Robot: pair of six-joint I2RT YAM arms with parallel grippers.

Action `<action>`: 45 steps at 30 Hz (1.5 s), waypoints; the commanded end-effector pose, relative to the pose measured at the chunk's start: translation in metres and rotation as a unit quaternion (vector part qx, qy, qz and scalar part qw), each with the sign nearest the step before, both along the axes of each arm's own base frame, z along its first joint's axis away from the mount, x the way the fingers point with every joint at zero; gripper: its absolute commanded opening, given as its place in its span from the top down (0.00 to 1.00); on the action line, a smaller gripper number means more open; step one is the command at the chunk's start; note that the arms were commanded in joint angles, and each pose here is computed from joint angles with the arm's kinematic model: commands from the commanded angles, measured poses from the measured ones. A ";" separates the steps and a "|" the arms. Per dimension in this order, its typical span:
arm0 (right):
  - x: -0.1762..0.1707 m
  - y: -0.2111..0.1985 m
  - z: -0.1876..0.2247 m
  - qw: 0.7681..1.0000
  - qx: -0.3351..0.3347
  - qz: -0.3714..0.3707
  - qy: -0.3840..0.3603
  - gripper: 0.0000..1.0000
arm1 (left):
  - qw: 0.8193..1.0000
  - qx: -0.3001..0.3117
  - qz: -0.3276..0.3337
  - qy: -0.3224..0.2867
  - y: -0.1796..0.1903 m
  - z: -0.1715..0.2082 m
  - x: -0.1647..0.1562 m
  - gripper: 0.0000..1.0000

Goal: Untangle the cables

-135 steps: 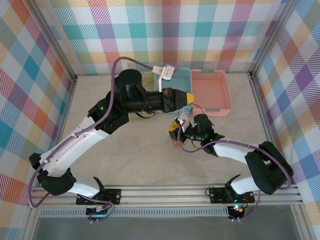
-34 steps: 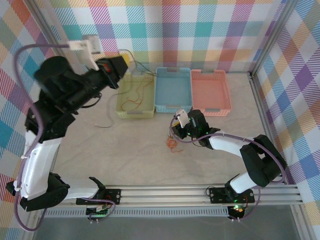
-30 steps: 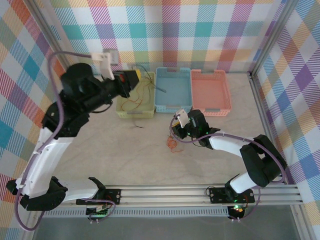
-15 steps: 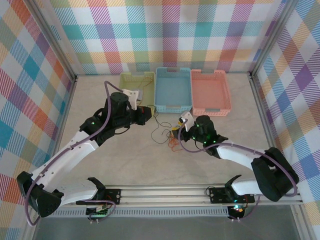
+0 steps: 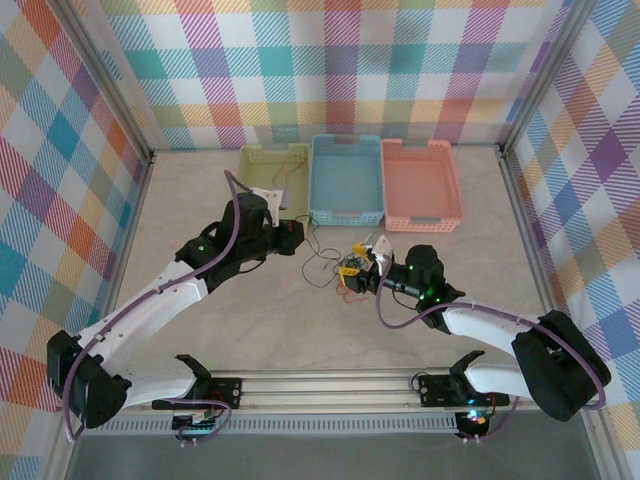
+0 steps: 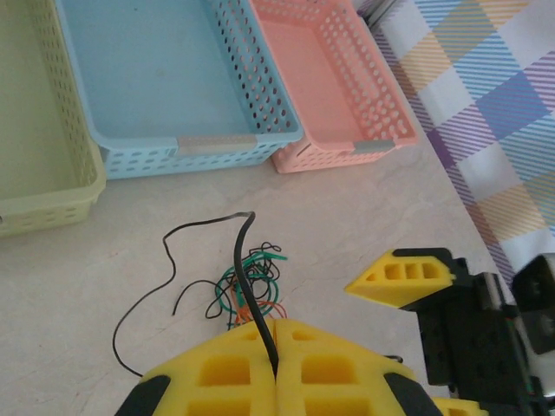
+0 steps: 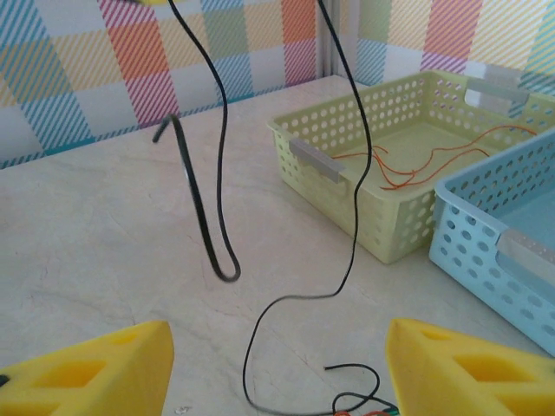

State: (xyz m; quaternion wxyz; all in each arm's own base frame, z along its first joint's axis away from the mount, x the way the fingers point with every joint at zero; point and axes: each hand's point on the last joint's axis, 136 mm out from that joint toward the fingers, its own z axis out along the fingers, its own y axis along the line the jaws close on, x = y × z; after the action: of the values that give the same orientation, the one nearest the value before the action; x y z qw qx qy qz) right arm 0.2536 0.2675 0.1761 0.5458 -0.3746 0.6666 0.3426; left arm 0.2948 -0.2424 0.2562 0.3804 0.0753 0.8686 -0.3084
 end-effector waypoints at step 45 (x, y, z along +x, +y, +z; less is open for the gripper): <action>0.063 -0.038 0.001 0.977 0.031 -0.208 0.036 0.44 | 0.997 -0.058 0.013 -0.049 0.002 0.027 0.002 1.00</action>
State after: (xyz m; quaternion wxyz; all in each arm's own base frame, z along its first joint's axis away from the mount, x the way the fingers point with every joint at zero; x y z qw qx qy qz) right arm 0.3097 0.2390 0.1727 0.5822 -0.2270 0.7333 0.2680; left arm 0.2909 -0.2436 0.2469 0.3908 0.0696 0.8557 -0.3321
